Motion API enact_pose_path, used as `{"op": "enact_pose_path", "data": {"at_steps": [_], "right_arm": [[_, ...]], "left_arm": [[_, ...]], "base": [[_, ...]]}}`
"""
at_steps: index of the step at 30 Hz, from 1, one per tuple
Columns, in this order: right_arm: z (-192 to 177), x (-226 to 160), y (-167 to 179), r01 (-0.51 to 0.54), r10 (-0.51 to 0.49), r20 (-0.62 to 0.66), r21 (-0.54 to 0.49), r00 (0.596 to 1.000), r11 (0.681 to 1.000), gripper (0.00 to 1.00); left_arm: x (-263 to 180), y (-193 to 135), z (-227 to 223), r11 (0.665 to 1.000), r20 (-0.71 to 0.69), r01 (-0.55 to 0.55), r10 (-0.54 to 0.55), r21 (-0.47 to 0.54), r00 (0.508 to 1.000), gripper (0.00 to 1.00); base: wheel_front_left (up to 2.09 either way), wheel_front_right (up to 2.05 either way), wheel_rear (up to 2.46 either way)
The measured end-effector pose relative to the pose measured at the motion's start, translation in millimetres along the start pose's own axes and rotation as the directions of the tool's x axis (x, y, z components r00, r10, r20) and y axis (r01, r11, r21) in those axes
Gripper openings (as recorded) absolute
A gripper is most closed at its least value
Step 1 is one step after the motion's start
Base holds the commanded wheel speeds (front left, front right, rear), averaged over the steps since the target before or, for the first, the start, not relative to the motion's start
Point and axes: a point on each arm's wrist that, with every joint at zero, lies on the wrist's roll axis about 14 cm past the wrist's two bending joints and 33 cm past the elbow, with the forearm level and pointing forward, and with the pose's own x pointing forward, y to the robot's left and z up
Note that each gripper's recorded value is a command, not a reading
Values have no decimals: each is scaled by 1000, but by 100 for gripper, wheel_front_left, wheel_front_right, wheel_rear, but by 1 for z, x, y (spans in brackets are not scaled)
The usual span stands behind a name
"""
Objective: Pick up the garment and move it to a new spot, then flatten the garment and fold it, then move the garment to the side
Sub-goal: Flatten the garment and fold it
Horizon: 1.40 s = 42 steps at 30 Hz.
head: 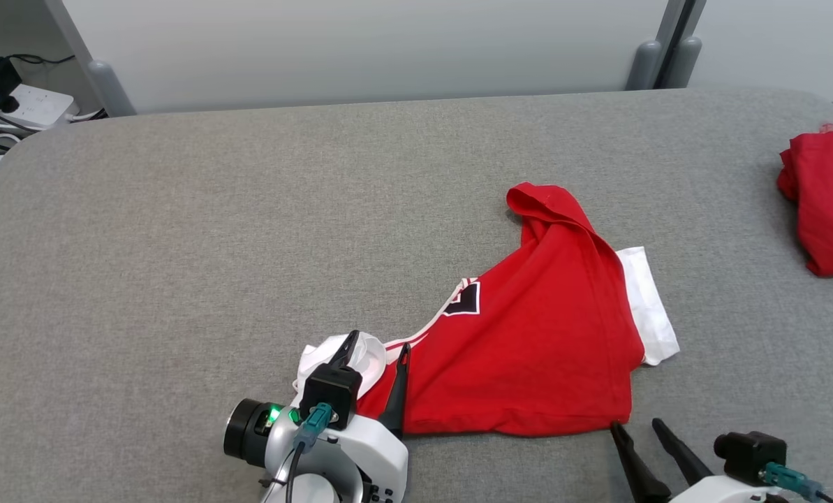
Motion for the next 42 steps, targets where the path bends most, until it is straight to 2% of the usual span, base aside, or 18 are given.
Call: {"op": "enact_pose_path", "data": {"at_steps": [5, 6, 7, 10, 13, 14, 15, 18, 19, 20, 21, 26, 30, 37, 42], "right_arm": [[-21, 2, 3, -17, 16, -79, -13, 997, 1000, 98], [-21, 4, 3, -23, 21, -84, -21, 996, 1000, 85], [-22, 6, 4, -27, 25, -89, -30, 996, 999, 81], [-19, 12, 8, -44, 40, -86, -46, 995, 998, 85], [-19, 15, 6, -43, 38, -93, -55, 995, 998, 81], [-20, 16, 7, -44, 39, -95, -55, 995, 997, 75], [-20, 16, 7, -46, 40, -96, -57, 995, 997, 64], [-16, 20, 7, -47, 42, -88, -61, 995, 997, 48], [-15, 20, 7, -49, 43, -87, -64, 995, 997, 36], [-15, 20, 8, -51, 45, -87, -70, 995, 996, 15], [-15, 20, 8, -53, 46, -86, -73, 995, 996, 0], [-9, 20, 8, -58, 52, -70, -88, 996, 994, 0], [7, 17, -10, -26, 22, -29, -138, 999, 990, 0], [18, 4, -28, 26, -25, 10, -158, 1000, 987, 0], [18, 3, -29, 34, -31, 16, -157, 999, 987, 0]], "left_arm": [[1, 8, 0, 1000, -2, -19, 19, 13, 1000, 100], [1, 9, 2, 1000, 4, -22, 22, 14, 1000, 100], [1, 10, 3, 1000, 7, -26, 26, 16, 1000, 100], [-1, 13, 3, 999, 8, -33, 33, 18, 999, 100], [-1, 15, 2, 999, 6, -37, 36, 19, 999, 100], [-2, 15, 2, 999, 5, -37, 37, 19, 999, 100], [-2, 15, 2, 999, 4, -36, 36, 19, 999, 100], [-2, 14, 1, 999, 3, -34, 34, 21, 999, 100], [-2, 14, 1, 999, 3, -33, 33, 21, 999, 100], [-2, 13, 1, 999, 2, -31, 31, 21, 1000, 100], [-2, 13, 0, 999, 1, -29, 29, 22, 1000, 100], [-2, 12, 0, 999, -1, -22, 22, 27, 1000, 100], [-2, 10, -1, 999, -14, -11, 11, 37, 1000, 100], [-5, 1, -25, 995, -174, 26, -9, 100, 985, 100], [-8, -3, 0, 994, -124, 37, -24, 102, 992, 100]], "base": [[0, 0, 0], [0, 0, 0], [0, 0, 0], [0, 0, 0], [0, 0, 0], [0, 0, 0], [0, 0, 0], [0, 0, 0], [0, 0, 0], [0, 0, 0], [0, 0, 0], [0, 0, 0], [0, 0, 0], [0, 0, 0], [0, 0, 0]]}}
